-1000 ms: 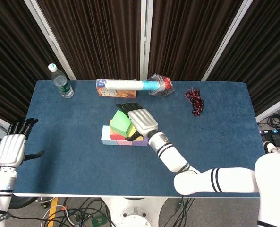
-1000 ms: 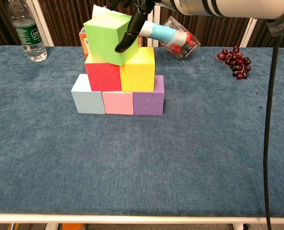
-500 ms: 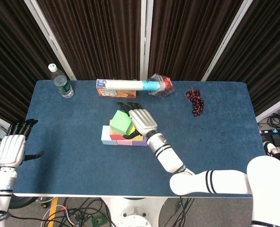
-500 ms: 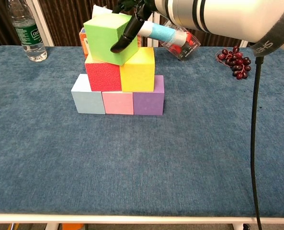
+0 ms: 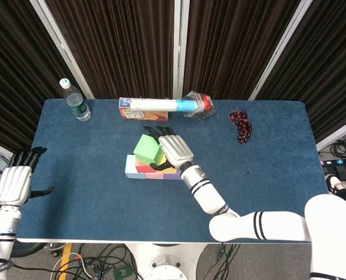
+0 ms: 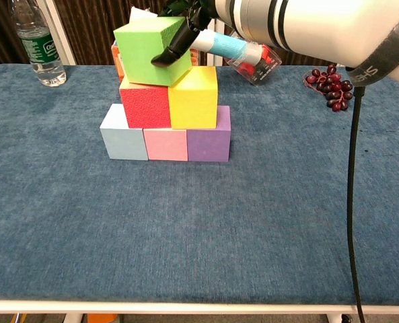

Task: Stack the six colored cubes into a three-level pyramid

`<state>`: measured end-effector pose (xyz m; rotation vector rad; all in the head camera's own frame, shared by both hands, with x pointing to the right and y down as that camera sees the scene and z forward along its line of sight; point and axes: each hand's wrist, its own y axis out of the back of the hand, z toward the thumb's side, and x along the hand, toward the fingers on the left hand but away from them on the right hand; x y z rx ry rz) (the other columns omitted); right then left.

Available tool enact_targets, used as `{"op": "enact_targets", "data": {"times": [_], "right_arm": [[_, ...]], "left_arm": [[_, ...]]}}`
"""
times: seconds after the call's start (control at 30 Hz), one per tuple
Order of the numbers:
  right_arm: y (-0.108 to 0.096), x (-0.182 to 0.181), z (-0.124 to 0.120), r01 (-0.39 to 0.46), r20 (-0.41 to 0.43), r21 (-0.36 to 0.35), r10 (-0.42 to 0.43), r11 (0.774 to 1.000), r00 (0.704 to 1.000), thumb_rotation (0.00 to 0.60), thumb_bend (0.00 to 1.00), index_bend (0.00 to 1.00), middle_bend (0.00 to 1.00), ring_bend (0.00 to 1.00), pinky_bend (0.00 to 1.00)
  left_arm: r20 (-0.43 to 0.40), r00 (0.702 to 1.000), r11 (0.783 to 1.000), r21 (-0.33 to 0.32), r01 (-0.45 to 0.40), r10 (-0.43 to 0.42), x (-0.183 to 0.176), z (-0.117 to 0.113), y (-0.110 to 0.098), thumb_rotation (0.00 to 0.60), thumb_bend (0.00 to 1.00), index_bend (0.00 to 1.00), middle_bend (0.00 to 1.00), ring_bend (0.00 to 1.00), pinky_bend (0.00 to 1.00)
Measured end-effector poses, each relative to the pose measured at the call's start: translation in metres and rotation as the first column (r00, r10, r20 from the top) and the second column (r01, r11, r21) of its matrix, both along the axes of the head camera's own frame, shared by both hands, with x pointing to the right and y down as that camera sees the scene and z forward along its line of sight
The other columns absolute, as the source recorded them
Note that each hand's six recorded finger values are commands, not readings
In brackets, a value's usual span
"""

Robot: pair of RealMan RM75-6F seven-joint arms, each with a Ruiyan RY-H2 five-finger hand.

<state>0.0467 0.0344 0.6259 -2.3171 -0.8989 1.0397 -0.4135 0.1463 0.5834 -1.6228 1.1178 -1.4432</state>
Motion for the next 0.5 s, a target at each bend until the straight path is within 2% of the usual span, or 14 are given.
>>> {"op": "enact_targets", "data": {"times": [0.3, 0.5], "right_arm": [[-0.003, 0.003, -0.006, 0.005, 0.055, 0.018, -0.006, 1.000, 0.998, 0.600, 0.39, 0.09, 0.30, 0.01, 0.00], [-0.006, 0.008, -0.016, 0.077, 0.120, 0.006, -0.078, 0.997, 0.990, 0.600, 0.36, 0.09, 0.29, 0.00, 0.00]], "left_arm": [[-0.003, 1.000, 1.000, 0.000, 0.005, -0.005, -0.001, 0.000, 0.001, 0.600, 0.00, 0.15, 0.10, 0.05, 0.06], [-0.002, 1.000, 1.000, 0.001, 0.012, -0.012, -0.003, 0.000, 0.001, 0.600, 0.00, 0.15, 0.10, 0.05, 0.06]]}}
